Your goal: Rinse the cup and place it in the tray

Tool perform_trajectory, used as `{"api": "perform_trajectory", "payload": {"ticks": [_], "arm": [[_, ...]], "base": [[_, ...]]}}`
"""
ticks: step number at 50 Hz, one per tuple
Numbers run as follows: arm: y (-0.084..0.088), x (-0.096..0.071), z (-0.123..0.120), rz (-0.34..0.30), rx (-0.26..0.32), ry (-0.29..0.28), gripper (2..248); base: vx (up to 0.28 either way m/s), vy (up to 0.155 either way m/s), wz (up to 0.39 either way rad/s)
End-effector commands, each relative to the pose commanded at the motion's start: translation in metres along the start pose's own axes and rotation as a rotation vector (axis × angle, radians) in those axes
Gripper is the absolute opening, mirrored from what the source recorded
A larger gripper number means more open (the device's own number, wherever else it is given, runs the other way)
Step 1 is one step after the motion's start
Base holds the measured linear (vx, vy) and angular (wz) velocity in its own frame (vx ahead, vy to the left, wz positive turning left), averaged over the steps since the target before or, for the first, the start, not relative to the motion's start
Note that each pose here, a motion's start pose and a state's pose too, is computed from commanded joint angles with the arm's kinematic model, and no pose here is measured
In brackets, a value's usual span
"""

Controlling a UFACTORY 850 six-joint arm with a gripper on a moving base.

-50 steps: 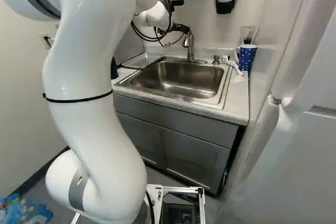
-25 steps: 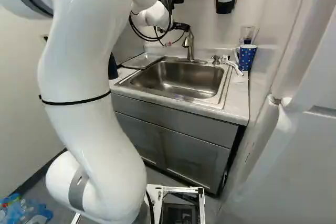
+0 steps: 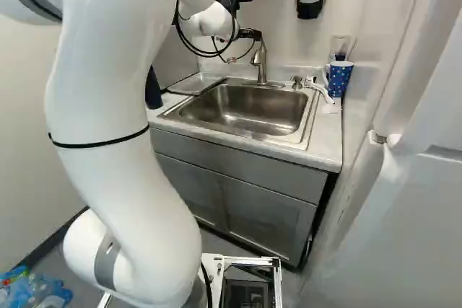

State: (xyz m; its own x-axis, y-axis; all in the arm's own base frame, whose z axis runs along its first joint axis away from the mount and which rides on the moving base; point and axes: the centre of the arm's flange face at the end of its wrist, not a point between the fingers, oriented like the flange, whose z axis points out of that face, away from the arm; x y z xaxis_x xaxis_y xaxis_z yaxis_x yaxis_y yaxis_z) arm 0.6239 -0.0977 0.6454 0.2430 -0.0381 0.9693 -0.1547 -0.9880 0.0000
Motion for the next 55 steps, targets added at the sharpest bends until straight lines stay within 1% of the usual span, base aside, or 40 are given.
{"api": "perform_trajectory", "payload": {"ticks": [25, 34, 41, 55], "arm": [[0.000, 0.007, 0.000, 0.000, 0.000, 0.074, 247], [-0.001, 0.007, -0.001, 0.000, 0.001, 0.076, 247], [-0.007, 0.006, -0.005, -0.002, 0.011, 0.074, 247], [-0.027, 0.004, -0.018, -0.009, 0.043, 0.071, 247]], "base": [[0.000, 0.000, 0.000], [0.000, 0.000, 0.000], [0.000, 0.000, 0.000], [0.000, 0.000, 0.000]]}}
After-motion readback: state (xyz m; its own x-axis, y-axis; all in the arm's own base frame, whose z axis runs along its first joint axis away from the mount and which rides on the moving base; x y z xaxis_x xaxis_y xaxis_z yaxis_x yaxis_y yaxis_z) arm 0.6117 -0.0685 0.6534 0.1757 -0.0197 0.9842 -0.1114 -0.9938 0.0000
